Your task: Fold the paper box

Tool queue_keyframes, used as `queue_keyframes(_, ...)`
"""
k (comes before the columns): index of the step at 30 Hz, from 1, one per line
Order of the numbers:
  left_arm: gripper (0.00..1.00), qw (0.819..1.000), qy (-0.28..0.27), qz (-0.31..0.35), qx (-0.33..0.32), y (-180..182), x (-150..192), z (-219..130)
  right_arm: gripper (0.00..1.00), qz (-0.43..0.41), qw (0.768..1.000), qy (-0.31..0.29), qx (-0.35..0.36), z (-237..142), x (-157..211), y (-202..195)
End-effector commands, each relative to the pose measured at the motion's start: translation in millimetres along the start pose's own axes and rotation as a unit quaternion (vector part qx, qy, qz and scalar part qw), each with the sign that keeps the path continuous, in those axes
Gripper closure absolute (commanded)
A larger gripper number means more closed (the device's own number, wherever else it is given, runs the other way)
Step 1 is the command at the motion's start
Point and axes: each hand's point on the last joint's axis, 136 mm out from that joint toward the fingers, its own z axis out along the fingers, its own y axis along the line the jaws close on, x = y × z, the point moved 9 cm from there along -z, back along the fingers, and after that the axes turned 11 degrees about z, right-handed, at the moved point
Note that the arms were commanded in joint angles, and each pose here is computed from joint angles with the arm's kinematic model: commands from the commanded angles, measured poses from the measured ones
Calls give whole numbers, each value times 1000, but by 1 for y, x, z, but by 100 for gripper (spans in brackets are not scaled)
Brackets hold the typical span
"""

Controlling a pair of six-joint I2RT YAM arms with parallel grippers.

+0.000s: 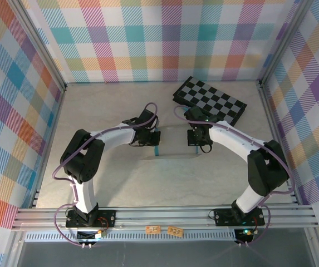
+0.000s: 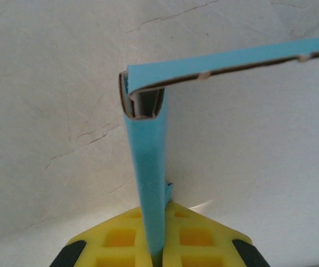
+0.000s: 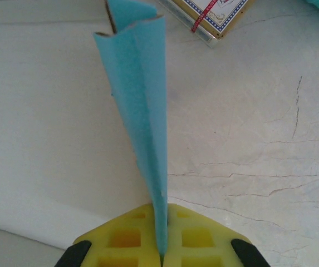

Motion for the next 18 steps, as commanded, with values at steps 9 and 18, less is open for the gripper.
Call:
queue_keyframes(9,100,952,224,59,-201,7,49,29,100,10,998,7,54,9,1,4)
queue_keyframes(18,100,923,255,66,-280,12,42,19,100,14,998,-5,56,3,-4,8)
